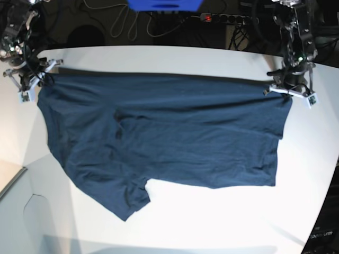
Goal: Layout the t-shirt on the table in an organized manner, then fold the t-shirt properly
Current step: 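Regrasp the shirt edge with both grippers and pull it taut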
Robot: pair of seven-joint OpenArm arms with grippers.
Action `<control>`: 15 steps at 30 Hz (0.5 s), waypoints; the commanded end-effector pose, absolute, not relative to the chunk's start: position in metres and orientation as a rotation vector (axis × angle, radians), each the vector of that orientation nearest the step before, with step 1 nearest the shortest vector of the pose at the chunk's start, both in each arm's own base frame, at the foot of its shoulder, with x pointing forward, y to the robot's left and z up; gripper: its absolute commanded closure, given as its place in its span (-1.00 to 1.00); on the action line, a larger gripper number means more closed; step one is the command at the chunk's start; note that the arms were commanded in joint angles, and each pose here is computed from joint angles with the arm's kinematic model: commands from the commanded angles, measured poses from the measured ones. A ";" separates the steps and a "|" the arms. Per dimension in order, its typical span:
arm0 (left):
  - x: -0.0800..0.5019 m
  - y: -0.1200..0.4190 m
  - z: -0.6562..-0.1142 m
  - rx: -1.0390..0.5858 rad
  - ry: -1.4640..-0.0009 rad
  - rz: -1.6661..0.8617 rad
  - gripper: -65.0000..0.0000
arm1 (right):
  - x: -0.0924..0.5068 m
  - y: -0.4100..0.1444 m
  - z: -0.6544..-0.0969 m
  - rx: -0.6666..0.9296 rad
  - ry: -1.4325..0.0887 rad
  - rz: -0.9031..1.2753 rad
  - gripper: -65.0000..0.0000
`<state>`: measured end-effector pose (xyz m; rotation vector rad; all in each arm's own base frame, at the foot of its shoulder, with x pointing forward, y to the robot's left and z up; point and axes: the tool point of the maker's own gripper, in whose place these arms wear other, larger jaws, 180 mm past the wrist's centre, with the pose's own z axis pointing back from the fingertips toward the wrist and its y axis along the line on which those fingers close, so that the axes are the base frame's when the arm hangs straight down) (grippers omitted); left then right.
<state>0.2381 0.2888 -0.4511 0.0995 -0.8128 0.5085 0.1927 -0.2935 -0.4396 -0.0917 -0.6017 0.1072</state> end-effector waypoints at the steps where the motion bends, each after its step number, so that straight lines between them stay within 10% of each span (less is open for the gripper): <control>1: 0.241 0.298 -0.437 0.128 -0.859 0.498 1.00 | 0.196 -0.297 -0.431 -0.098 -0.640 0.127 1.00; 15: 0.203 0.315 -0.447 0.176 -0.805 0.531 1.00 | 0.164 -0.289 -0.459 -0.042 -0.592 0.095 1.00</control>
